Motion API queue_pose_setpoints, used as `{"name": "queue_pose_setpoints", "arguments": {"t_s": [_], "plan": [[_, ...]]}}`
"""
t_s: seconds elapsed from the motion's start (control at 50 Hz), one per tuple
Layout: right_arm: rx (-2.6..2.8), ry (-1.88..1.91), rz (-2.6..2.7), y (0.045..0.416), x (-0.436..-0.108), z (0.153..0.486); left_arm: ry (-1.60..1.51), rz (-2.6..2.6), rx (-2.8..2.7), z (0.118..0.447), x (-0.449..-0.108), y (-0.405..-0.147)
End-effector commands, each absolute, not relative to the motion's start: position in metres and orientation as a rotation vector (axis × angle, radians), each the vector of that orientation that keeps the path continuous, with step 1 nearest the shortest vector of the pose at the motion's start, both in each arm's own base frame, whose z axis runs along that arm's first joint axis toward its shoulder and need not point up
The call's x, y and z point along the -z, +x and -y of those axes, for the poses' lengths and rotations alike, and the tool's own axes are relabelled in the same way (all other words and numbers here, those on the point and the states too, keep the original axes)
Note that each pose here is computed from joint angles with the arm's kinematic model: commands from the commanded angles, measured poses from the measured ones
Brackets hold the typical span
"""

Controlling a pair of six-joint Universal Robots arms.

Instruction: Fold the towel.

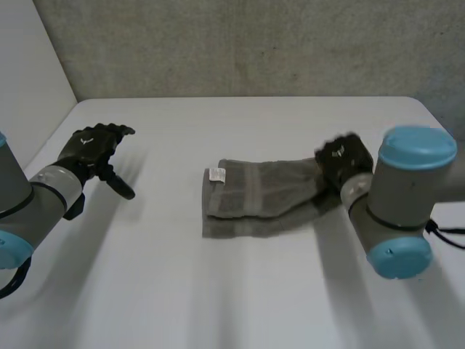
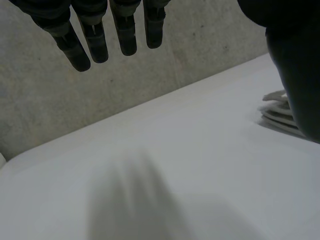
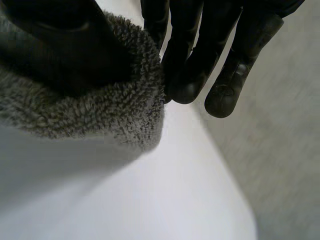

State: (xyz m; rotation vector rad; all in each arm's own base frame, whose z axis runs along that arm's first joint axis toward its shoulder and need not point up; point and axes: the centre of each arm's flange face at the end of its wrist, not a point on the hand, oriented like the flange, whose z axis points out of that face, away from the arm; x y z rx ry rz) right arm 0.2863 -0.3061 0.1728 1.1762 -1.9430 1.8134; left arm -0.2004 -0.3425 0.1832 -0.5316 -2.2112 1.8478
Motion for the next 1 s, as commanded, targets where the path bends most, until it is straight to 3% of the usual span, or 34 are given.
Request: {"name": "queue_pose_setpoints", "arguments": {"t_s": [0.02,0.14,0.18,0.24,0.32,0.42,0.56,0.68,0.8,0.88,1.0], "plan": [[-2.123,1.459,1.746,0.372,-0.206,0.257,-0.528,2.179,-1.890,0.342,-0.197,-0.200],[-2.159,1.745,1.654,0.414,-0.184,0.216,-0.496,2.156,-1.896,0.342,-0.203,-0.201],[-2.099,1.930,1.585,0.430,-0.154,0.193,-0.469,2.143,-1.889,0.343,-0.205,-0.202],[-2.001,2.037,1.525,0.433,-0.130,0.182,-0.453,2.130,-1.878,0.341,-0.206,-0.205],[-1.918,2.065,1.523,0.427,-0.121,0.183,-0.460,2.105,-1.879,0.338,-0.211,-0.211],[-1.933,1.944,1.622,0.416,-0.139,0.197,-0.485,2.063,-1.894,0.337,-0.219,-0.221],[-2.166,1.541,1.987,0.382,-0.207,0.222,-0.498,1.957,-1.896,0.332,-0.237,-0.249],[-2.262,1.324,2.199,0.364,-0.226,0.230,-0.423,1.900,-1.787,0.322,-0.240,-0.272],[-2.257,1.068,2.405,0.344,-0.227,0.260,-0.344,1.952,-1.567,0.308,-0.210,-0.303],[-2.122,1.057,2.529,0.342,-0.200,0.274,-0.364,2.110,-1.429,0.289,-0.169,-0.325],[-1.910,1.071,2.652,0.340,-0.164,0.286,-0.375,2.306,-1.335,0.281,-0.122,-0.328]]}}
